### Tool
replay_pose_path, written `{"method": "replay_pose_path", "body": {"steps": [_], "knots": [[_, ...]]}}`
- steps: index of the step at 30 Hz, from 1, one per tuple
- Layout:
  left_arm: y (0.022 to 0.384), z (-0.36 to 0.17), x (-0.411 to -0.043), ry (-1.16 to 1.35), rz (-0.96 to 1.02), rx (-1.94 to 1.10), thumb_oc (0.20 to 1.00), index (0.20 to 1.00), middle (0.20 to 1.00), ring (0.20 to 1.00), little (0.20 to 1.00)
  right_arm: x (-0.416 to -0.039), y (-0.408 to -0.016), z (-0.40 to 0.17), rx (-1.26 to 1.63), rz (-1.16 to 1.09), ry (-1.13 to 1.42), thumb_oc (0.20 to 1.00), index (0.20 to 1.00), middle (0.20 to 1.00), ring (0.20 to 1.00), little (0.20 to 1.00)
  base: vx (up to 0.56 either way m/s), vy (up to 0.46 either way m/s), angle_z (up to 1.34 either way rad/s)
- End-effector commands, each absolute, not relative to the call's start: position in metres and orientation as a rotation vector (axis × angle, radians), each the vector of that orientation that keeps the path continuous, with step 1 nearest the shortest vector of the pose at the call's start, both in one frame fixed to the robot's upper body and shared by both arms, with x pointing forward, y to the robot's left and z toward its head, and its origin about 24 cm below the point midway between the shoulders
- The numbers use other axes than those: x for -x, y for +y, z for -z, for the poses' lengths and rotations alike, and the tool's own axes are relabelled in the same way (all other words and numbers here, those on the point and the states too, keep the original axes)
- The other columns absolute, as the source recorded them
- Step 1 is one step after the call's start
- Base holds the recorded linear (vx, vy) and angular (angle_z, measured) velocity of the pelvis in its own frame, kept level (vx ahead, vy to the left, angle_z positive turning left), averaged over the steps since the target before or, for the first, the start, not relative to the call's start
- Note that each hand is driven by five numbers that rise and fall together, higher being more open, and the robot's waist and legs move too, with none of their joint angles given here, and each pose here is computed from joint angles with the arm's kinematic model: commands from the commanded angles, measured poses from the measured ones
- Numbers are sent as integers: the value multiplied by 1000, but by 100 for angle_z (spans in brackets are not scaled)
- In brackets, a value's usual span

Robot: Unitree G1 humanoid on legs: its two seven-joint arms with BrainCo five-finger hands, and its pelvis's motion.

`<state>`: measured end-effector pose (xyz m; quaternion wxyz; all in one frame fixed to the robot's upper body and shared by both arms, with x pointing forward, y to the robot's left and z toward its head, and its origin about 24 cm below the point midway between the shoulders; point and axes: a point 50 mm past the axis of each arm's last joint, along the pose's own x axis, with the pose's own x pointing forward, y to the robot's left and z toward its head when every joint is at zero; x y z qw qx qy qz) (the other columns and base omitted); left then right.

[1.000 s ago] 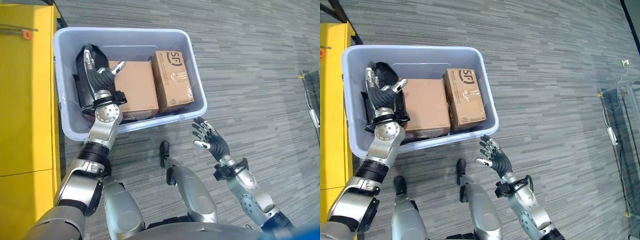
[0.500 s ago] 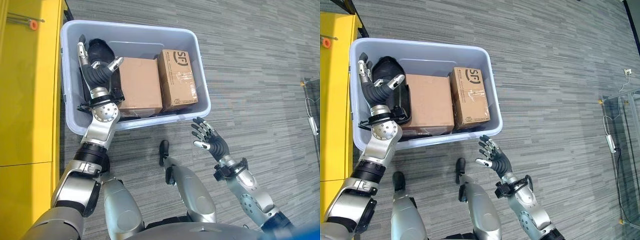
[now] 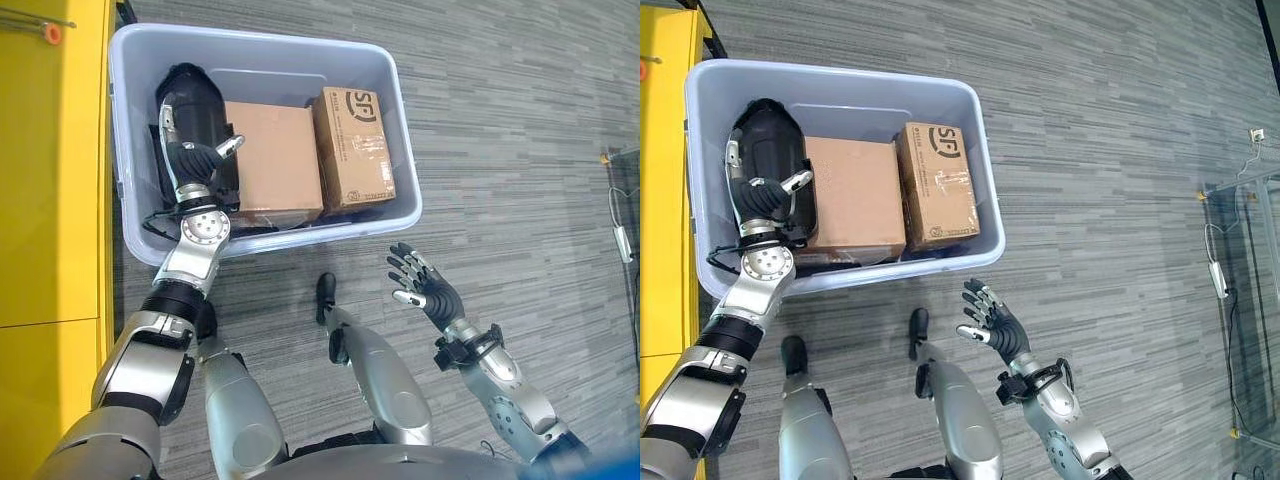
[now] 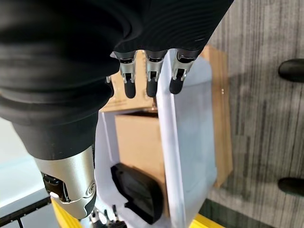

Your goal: Move parts from the plastic box to the shelf.

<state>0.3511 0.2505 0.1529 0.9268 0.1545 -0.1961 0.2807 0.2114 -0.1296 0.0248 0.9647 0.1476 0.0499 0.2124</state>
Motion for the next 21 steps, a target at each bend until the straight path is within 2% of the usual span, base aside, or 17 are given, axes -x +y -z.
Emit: {"method": "replay_pose_path", "body": {"steps": [1,10,21], "knots": [[273,-195,-346,-562,-672,-324,1000,1000,1000,1000,1000,-211,-131,-50,-340,-456,-29,1000,1000,1000,1000,1000,-2,-16,4],[299,-193,-344,-501,-748,-393,1000,1000,1000,1000,1000,-207,-133,-47,-353,-459,-15,1000,1000,1000,1000,1000,25,-6,5],[287,-177,-371,-314,-629,-557,1000,1000,1000,1000,1000,-204,-138,-50,-338,-474,-21,1000,1000,1000,1000,1000,0,3,1]]}}
